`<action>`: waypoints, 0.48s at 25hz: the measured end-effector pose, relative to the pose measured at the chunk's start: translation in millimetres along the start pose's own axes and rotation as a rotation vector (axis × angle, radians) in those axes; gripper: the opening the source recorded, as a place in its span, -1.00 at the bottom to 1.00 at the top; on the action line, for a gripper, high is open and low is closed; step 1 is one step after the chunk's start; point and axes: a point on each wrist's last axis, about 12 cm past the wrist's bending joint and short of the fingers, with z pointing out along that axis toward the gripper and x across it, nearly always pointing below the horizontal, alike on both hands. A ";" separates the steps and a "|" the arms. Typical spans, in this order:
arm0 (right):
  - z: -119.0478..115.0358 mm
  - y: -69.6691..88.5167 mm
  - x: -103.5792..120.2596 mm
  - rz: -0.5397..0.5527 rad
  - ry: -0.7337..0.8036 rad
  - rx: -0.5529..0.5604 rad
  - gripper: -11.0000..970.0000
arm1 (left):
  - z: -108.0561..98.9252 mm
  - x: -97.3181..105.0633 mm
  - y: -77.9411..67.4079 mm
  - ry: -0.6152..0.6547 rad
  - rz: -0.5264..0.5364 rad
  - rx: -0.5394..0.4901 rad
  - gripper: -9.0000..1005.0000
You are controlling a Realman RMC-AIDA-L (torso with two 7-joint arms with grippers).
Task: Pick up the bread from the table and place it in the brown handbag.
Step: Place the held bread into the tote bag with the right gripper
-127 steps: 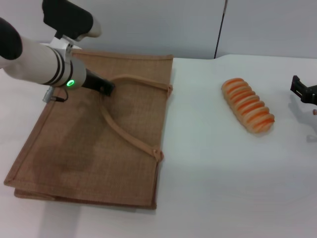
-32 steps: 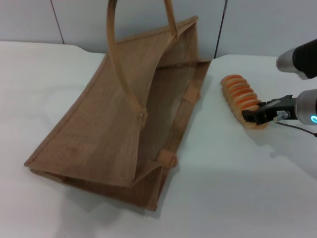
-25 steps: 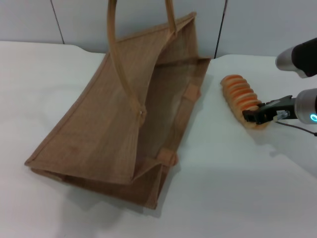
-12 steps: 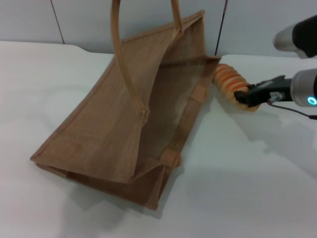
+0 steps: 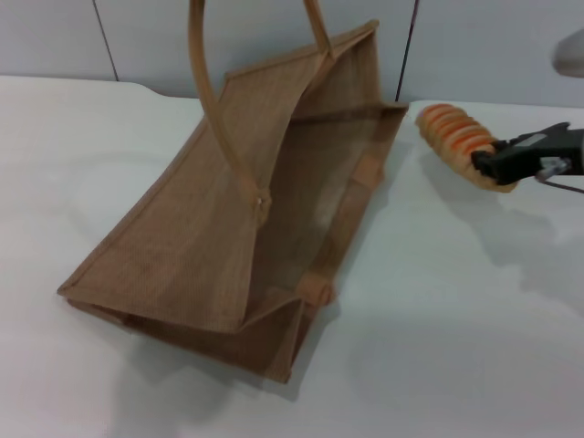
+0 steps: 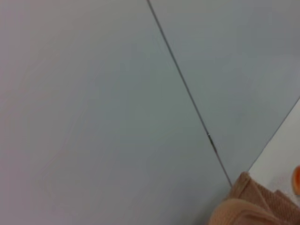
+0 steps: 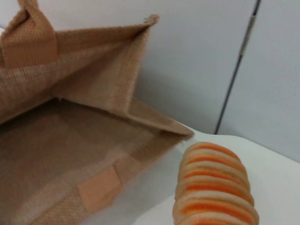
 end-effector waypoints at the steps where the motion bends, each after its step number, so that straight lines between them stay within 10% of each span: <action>1: -3.3 0.2 0.0 -0.003 -0.002 0.000 -0.44 | 0.3 0.5 0.1 0.002 -0.001 0.000 -0.74; 12: -29.5 33.9 -11.3 -0.060 -0.028 -0.060 -0.56 | -0.8 -0.2 7.0 -0.008 -0.007 -0.034 -0.74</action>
